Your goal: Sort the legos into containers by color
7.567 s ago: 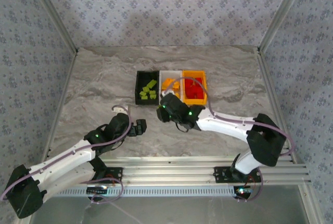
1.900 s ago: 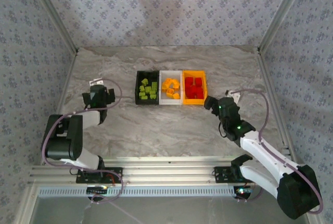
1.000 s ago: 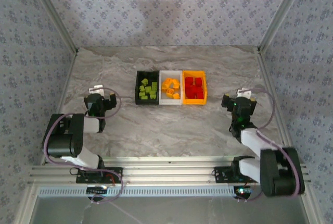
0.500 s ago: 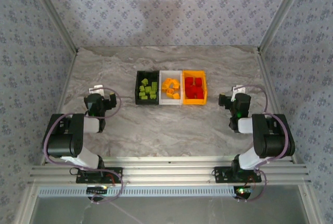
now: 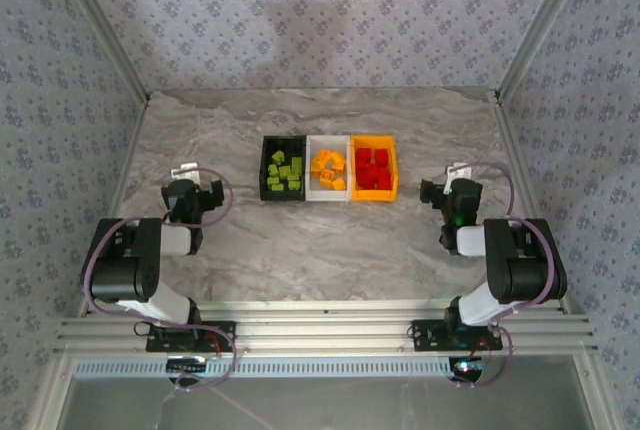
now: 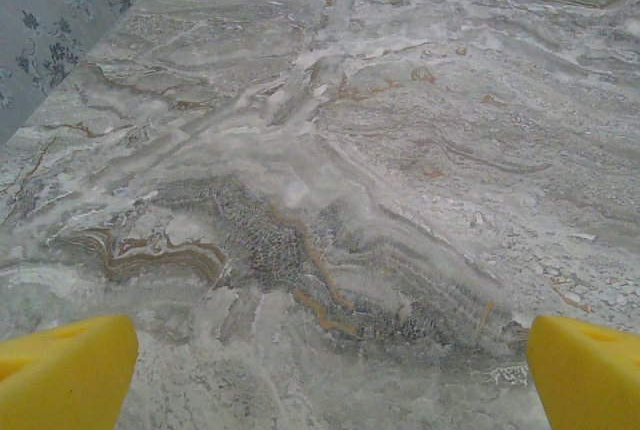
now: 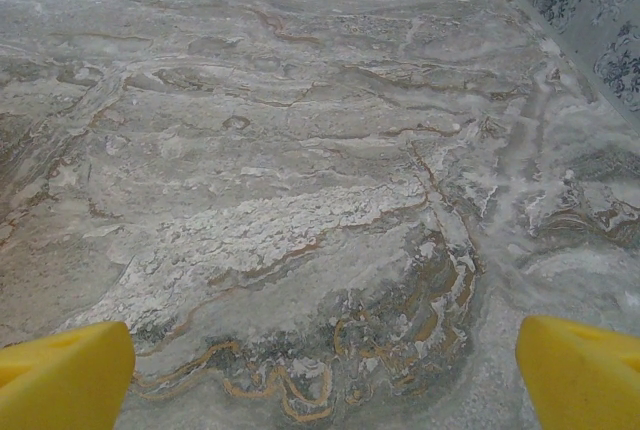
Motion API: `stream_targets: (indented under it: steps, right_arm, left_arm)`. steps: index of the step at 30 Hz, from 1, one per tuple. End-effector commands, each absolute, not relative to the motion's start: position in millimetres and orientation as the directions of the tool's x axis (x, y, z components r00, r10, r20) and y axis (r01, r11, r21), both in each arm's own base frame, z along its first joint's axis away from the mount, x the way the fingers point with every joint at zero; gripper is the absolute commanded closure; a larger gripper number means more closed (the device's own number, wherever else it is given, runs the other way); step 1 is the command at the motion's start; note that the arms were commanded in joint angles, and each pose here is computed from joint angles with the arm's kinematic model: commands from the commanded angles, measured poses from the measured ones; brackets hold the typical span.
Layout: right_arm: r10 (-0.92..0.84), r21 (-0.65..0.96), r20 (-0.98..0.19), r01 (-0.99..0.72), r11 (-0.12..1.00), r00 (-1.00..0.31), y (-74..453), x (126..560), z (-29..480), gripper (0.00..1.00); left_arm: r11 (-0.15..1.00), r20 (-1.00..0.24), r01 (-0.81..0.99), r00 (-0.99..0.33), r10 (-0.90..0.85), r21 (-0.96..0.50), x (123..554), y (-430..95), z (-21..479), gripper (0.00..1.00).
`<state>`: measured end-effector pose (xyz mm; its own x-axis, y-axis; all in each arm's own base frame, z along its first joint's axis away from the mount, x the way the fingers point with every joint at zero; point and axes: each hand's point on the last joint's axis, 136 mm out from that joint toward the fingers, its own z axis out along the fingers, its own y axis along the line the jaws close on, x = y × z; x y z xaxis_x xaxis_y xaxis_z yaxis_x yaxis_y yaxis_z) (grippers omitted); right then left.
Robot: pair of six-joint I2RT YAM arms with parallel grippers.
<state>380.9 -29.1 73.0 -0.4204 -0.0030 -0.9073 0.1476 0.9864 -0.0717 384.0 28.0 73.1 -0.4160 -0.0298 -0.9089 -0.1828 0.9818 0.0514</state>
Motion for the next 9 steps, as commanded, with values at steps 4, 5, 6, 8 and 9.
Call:
stream_targets:
  steps: [4, 5, 6, 8, 9]
  right_arm:
    - [-0.001, -0.069, -0.927, 0.169, 0.983, -0.375, -31.8, 387.5, 86.7, 0.00]
    - [0.000, -0.069, -0.927, 0.171, 0.983, -0.374, -32.0, 387.6, 86.7, 0.00]
    - [-0.001, -0.070, -0.927, 0.170, 0.983, -0.375, -31.9, 387.2, 86.5, 0.00]
    - [-0.001, -0.069, -0.927, 0.170, 0.983, -0.374, -31.9, 387.6, 86.8, 0.00]
    - [-0.001, -0.069, -0.927, 0.169, 0.983, -0.375, -31.7, 387.4, 86.6, 0.00]
  left_arm:
    - [0.980, -0.934, -0.196, -0.356, -0.044, 0.029, 393.5, 29.9, 91.1, 0.00]
    - [0.980, -0.933, -0.196, -0.356, -0.043, 0.029, 393.5, 29.9, 91.0, 0.00]
    - [0.980, -0.934, -0.196, -0.355, -0.043, 0.029, 393.7, 29.9, 91.3, 0.00]
    - [0.980, -0.934, -0.197, -0.354, -0.044, 0.028, 393.7, 30.0, 91.9, 0.00]
    - [0.980, -0.934, -0.196, -0.355, -0.045, 0.028, 393.6, 29.9, 91.2, 0.00]
